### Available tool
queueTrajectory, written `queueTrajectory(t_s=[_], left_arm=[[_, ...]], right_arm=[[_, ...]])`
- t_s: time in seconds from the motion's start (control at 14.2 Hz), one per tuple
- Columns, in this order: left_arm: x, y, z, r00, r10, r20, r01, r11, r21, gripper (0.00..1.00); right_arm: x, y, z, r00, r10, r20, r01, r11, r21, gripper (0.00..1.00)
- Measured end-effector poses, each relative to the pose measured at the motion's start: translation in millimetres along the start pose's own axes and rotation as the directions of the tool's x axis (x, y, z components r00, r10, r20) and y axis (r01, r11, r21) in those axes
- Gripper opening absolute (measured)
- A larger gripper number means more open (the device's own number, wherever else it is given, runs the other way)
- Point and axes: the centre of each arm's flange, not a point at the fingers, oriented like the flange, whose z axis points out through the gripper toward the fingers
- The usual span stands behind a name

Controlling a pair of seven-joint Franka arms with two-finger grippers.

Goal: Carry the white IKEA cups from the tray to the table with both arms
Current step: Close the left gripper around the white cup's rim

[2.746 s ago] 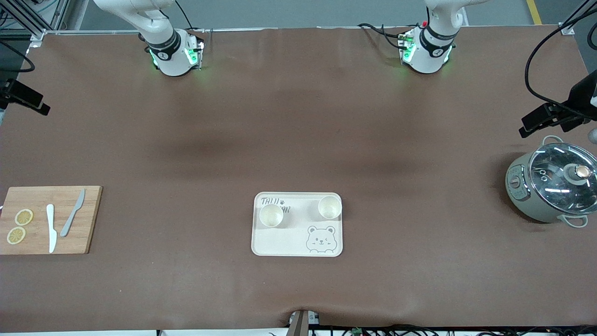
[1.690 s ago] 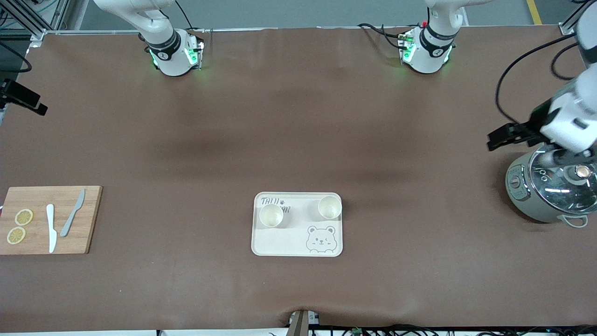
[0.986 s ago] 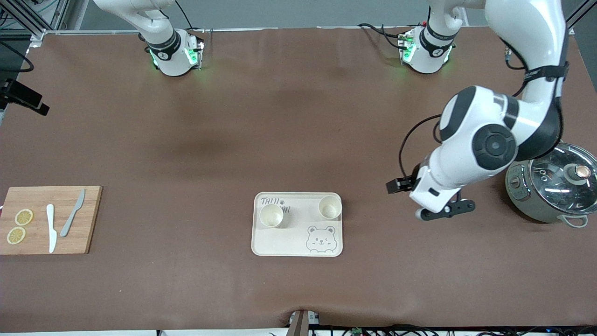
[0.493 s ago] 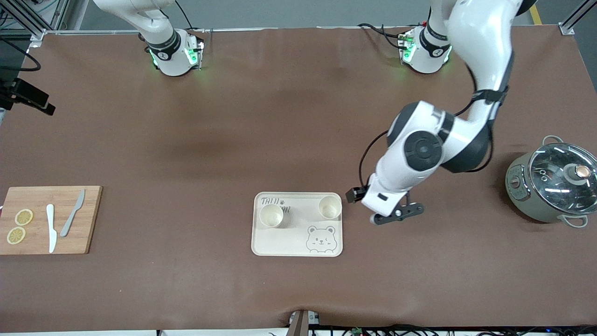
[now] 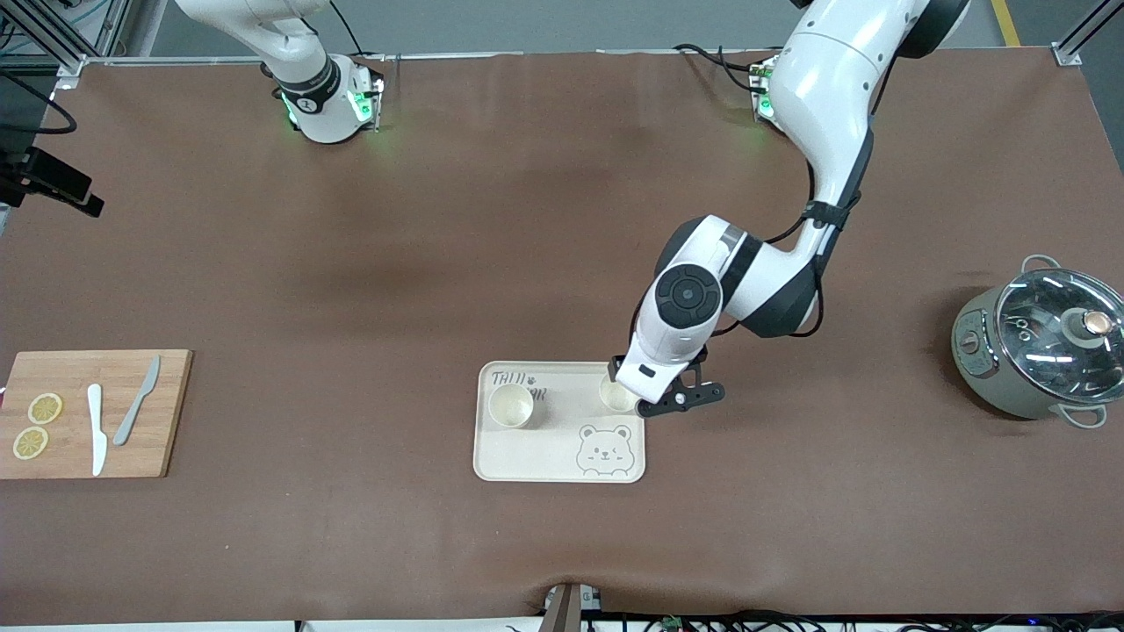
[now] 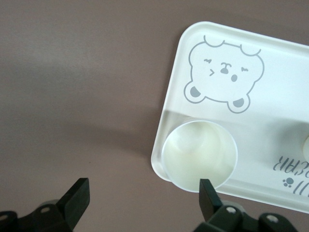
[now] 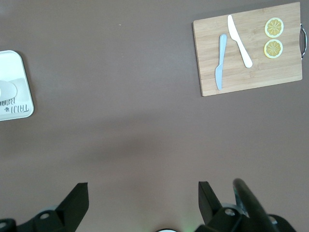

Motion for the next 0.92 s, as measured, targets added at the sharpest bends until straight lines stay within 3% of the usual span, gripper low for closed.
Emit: queueTrajectory(t_s=[0.28,0.42,0.56,0.92], left_arm=[[-0.6,4.7,32.7,1.000,0.003,0.003,-0.003,1.000,-0.004,0.96],[0.6,5.3,48.6,1.000,0.002,0.001,-0.002,1.000,-0.009,0.79],[1.2,5.7,58.3,1.000,-0.010,-0.001,0.010,1.000,-0.013,0.73],[4.5,4.1,58.3,0.999,-0.036,-0.005,0.036,0.999,-0.015,0.20]], right_arm=[[0.0,0.4,0.0,1.000,0.001,0.000,-0.001,1.000,0.000,1.00],[0.0,0.5,0.0,1.000,0.001,0.000,-0.001,1.000,0.000,1.00],[0.1,0.7,0.0,1.000,0.001,0.000,-0.001,1.000,0.000,1.00],[0.1,0.7,0.0,1.000,0.001,0.000,-0.001,1.000,0.000,1.00]])
